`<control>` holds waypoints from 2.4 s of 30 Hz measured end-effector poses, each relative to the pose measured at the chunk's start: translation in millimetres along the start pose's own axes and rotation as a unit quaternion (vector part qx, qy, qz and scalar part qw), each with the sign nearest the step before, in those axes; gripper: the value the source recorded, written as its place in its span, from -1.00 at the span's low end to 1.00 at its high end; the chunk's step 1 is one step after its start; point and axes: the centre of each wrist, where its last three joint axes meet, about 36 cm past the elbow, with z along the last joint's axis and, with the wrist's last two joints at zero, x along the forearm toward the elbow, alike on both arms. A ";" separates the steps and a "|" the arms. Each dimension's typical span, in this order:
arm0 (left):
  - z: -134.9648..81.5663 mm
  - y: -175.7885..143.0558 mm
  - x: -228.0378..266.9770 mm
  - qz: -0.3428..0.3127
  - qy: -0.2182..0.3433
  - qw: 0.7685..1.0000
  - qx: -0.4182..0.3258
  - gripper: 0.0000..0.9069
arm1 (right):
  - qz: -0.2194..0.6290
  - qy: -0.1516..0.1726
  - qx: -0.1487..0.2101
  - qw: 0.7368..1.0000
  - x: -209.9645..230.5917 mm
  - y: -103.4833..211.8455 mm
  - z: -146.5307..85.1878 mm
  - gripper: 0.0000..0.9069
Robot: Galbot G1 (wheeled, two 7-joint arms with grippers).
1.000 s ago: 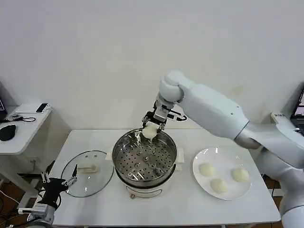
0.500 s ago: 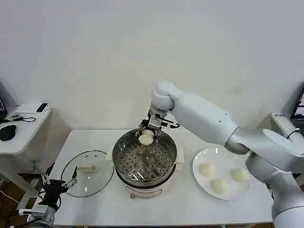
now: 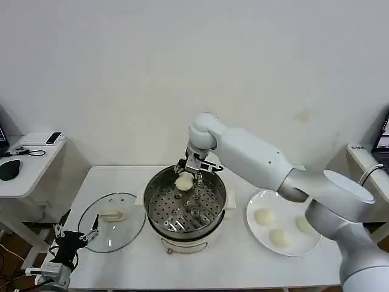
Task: Take steamed baozi put them in steamer then cover it.
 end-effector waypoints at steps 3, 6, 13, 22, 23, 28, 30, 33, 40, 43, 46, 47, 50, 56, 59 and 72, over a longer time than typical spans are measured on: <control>1.1 -0.5 -0.3 0.000 0.001 1.000 0.001 1.00 | 0.003 0.002 -0.004 1.000 -4.7 -0.5 1.6 0.44; 2.4 -0.4 -1.1 0.000 0.001 1.000 0.001 1.00 | 0.006 0.002 -0.006 1.000 -11.0 -1.8 1.5 0.44; 3.7 -0.8 -1.8 0.000 0.002 1.000 0.002 1.00 | 0.009 0.001 -0.011 1.000 -17.5 -3.5 1.2 1.00; 5.6 -1.1 1.1 0.000 0.005 1.000 0.002 1.00 | 0.011 0.002 -0.016 1.000 -17.7 -3.8 1.0 1.00; 5.7 -1.0 1.4 0.000 0.005 1.000 0.002 1.00 | 0.011 0.003 -0.017 1.000 -16.2 -3.9 1.2 1.00; 6.7 -2.0 2.3 0.000 0.007 1.000 0.004 1.00 | 0.016 0.005 -0.021 1.000 -3.6 -3.3 1.4 1.00; 6.8 -2.7 2.9 0.000 0.007 1.000 0.004 1.00 | 0.023 0.004 -0.026 0.999 5.3 -2.6 0.8 1.00; 5.4 -3.3 3.5 0.002 0.007 1.000 0.004 1.00 | 0.036 0.000 -0.035 0.999 20.9 0.1 0.0 1.00; 1.4 -4.6 5.5 0.006 0.006 1.000 0.005 1.00 | 0.065 -0.007 -0.085 0.994 61.0 23.2 3.4 1.00; -1.3 -4.8 6.7 0.009 0.005 1.000 0.005 1.00 | 0.076 -0.008 -0.127 0.989 80.5 40.4 6.2 1.00; -4.4 -4.8 8.3 0.011 0.005 1.000 0.006 1.00 | 0.082 -0.007 -0.183 0.980 98.0 61.3 12.6 1.00; -5.4 -4.9 8.9 0.012 0.005 1.000 0.007 1.00 | 0.084 -0.006 -0.202 0.976 103.3 68.6 15.1 1.00; -9.2 -5.7 10.7 0.014 0.004 1.000 0.009 1.00 | 0.087 -0.004 -0.263 0.961 118.7 90.9 22.5 1.00; -17.0 -7.4 14.0 0.019 0.006 1.000 0.007 1.00 | 0.085 -0.008 -0.382 0.920 137.3 136.9 29.3 1.00; -20.4 -7.4 16.0 0.020 0.008 1.000 0.004 1.00 | 0.078 -0.004 -0.431 0.899 142.5 160.5 30.8 1.00; -25.3 -7.5 20.0 0.022 0.017 1.000 -0.005 1.00 | 0.039 0.025 -0.563 0.825 130.8 256.3 35.4 1.00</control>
